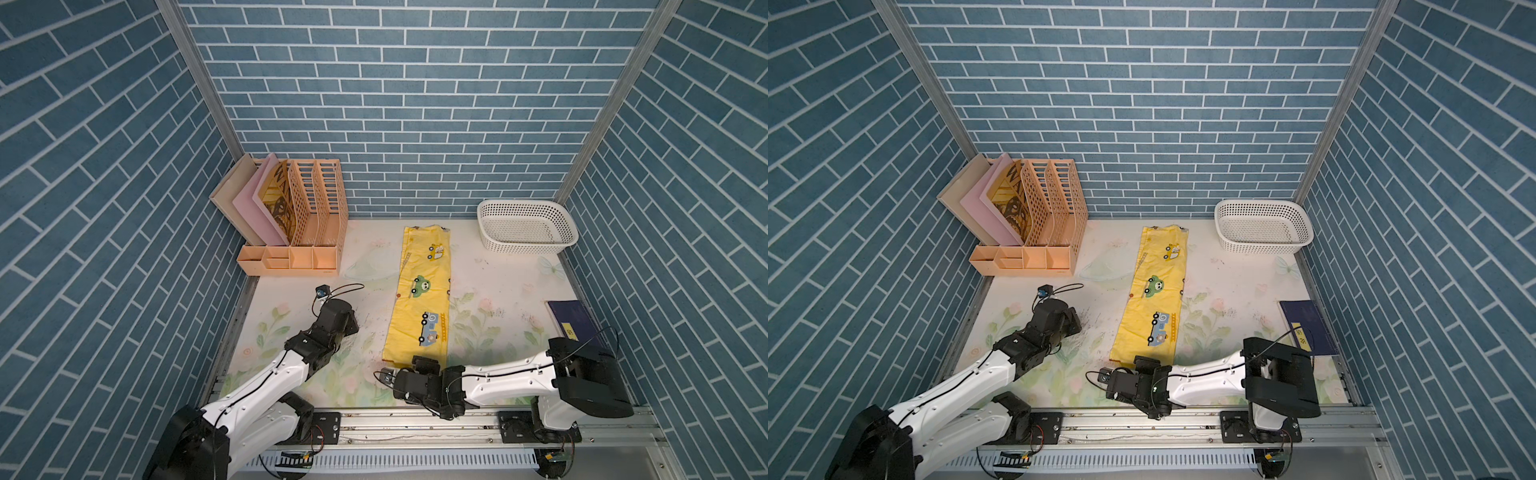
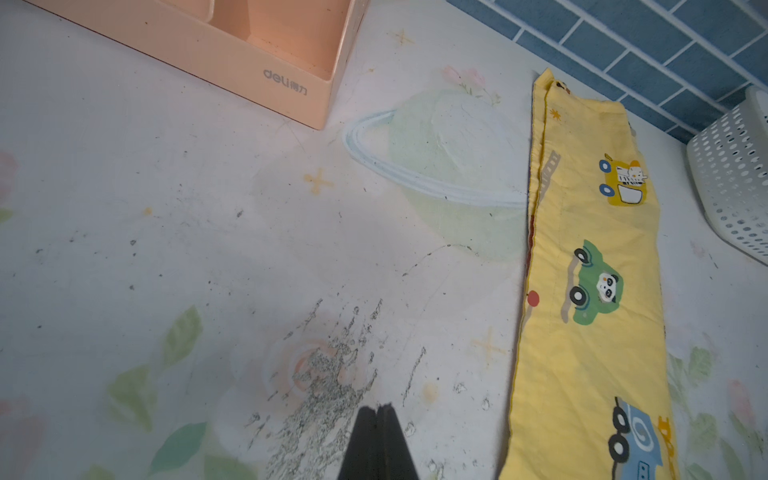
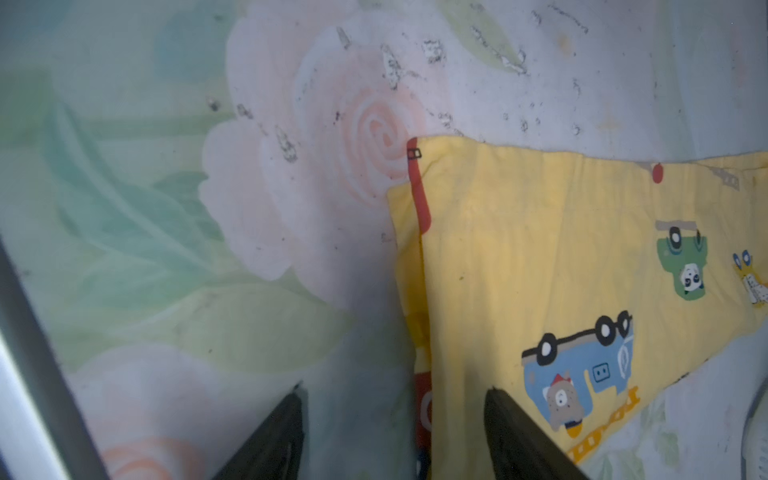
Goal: Roll up the pillowcase
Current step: Roll the pillowcase at the center of the board.
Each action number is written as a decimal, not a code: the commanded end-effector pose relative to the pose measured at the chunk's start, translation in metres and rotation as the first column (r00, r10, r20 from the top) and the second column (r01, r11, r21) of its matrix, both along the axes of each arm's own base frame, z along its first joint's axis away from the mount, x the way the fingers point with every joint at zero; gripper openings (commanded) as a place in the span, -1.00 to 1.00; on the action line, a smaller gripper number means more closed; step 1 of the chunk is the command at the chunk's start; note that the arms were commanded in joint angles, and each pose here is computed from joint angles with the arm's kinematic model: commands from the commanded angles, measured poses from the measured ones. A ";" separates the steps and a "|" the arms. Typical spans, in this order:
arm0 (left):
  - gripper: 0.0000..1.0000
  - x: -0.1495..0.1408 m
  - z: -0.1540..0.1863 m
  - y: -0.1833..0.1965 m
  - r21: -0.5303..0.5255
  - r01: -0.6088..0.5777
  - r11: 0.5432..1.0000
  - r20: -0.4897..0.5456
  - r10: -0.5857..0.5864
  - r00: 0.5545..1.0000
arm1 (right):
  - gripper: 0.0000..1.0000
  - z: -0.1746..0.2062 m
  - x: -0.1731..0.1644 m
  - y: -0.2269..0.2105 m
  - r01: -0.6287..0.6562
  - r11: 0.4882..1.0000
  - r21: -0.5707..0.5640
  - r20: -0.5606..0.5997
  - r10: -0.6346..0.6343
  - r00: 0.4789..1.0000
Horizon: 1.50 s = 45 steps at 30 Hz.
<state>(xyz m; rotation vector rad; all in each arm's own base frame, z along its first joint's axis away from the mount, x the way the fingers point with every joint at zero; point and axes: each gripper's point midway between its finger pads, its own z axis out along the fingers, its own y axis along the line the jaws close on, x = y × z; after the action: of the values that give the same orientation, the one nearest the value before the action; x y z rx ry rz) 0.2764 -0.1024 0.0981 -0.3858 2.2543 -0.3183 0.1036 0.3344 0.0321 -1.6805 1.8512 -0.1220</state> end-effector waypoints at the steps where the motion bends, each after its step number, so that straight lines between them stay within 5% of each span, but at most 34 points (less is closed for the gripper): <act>1: -1.00 -0.002 -0.003 0.001 -0.003 0.004 1.000 -0.008 -0.004 1.000 | 0.25 -0.022 0.014 -0.024 0.036 0.992 -0.121 0.088 -0.025 0.996; 4: -1.00 -0.002 -0.006 -0.001 -0.003 0.009 1.000 -0.019 -0.009 1.000 | -0.02 -0.030 0.022 -0.033 0.064 0.983 -0.175 0.145 -0.038 0.989; 9: -1.00 -0.001 -0.011 -0.002 0.000 0.013 1.000 -0.031 -0.013 0.999 | -0.16 -0.052 0.030 -0.042 0.076 0.965 -0.251 0.171 -0.033 0.985; 11: -1.00 -0.001 -0.011 -0.003 -0.004 0.017 1.000 -0.033 -0.017 0.999 | -0.43 -0.058 0.032 -0.043 0.079 0.958 -0.276 0.178 -0.030 0.984; 13: -1.00 -0.002 -0.012 -0.004 -0.002 0.020 1.000 -0.036 -0.020 0.999 | -0.94 -0.060 0.032 -0.045 0.082 0.957 -0.279 0.180 -0.032 0.983; 14: -1.00 -0.002 -0.011 -0.003 0.000 0.018 1.000 -0.035 -0.018 0.999 | -1.00 -0.057 0.033 -0.045 0.088 0.958 -0.271 0.187 -0.037 0.982; 17: -1.00 -0.003 -0.014 -0.003 0.009 0.033 0.999 -0.037 -0.032 0.999 | -1.00 -0.048 0.027 -0.038 0.060 0.973 -0.224 0.106 -0.037 0.994; 20: -1.00 -0.004 -0.020 -0.004 0.040 0.054 0.998 -0.064 -0.051 0.997 | -1.00 -0.037 0.009 -0.025 -0.013 0.991 -0.135 -0.109 -0.002 0.994; 23: -1.00 -0.004 -0.026 -0.004 0.071 0.070 0.995 -0.092 -0.064 0.994 | -1.00 -0.029 -0.007 -0.015 -0.077 0.995 -0.070 -0.340 0.049 0.939; 28: -1.00 -0.003 -0.029 -0.006 0.075 0.086 0.993 -0.105 -0.078 0.991 | -1.00 -0.007 -0.017 0.000 -0.121 0.993 0.007 -0.551 0.105 0.828; 45: -1.00 -0.016 -0.018 -0.022 0.029 0.227 0.973 -0.044 -0.226 0.973 | -1.00 0.044 0.029 -0.004 -0.060 0.987 0.149 -0.794 0.156 0.587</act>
<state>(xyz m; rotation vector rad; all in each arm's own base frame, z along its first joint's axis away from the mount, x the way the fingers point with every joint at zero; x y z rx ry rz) 0.2662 -0.1187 0.0847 -0.1828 2.3281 -0.3608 0.1370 0.3394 0.0726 -1.8729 2.2710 0.8173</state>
